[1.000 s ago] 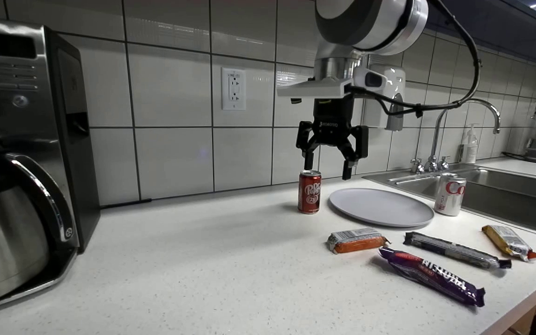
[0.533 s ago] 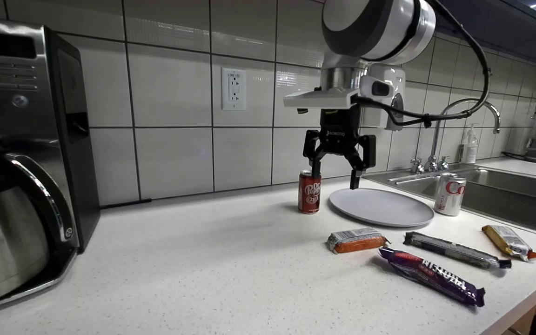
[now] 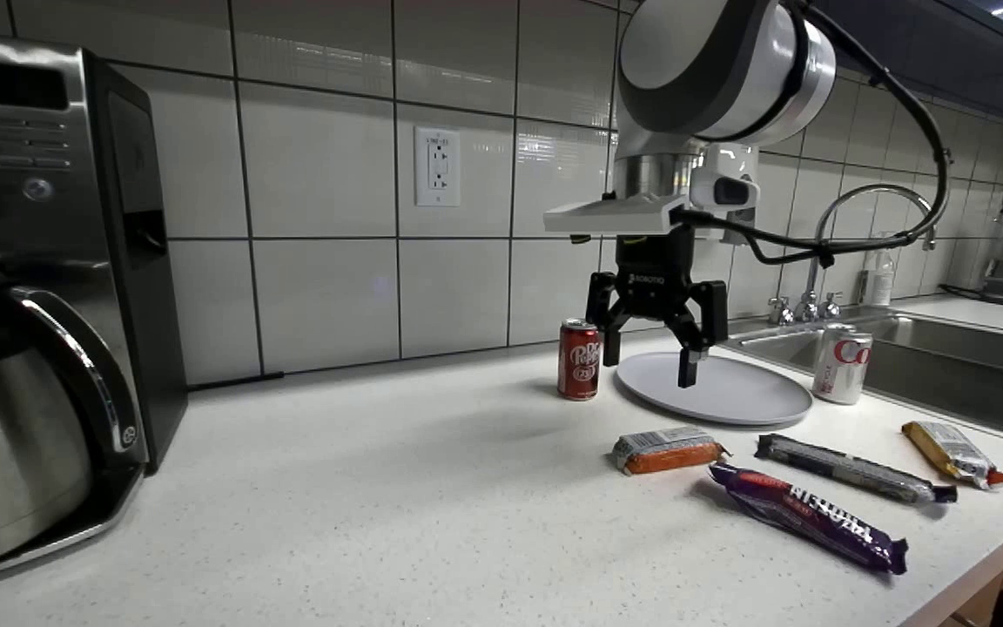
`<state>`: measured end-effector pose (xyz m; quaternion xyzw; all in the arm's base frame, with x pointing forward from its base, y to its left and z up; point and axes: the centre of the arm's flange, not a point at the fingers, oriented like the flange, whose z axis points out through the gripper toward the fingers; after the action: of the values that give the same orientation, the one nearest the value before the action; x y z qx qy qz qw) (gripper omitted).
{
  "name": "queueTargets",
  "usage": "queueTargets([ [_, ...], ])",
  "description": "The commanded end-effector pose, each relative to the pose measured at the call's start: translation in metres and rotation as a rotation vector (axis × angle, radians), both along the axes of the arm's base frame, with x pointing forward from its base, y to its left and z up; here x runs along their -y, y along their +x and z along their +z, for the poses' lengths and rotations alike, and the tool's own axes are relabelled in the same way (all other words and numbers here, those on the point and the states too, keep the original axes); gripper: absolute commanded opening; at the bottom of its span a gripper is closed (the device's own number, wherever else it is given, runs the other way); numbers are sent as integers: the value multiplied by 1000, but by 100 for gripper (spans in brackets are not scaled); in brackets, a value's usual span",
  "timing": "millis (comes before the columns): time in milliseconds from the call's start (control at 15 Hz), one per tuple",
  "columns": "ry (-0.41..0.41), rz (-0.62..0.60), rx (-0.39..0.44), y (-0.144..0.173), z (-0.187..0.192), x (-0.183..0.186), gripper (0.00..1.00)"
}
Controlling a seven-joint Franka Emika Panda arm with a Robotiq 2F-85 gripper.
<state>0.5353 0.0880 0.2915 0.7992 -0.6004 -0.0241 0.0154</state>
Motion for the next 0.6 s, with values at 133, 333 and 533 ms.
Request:
queueTargets([
  [133,2,-60,11,-21,-8,5,100],
  [333,-4,-85,14,-22,-16,9,100],
  [533,-3,-107,18,-20,-23,12,100],
])
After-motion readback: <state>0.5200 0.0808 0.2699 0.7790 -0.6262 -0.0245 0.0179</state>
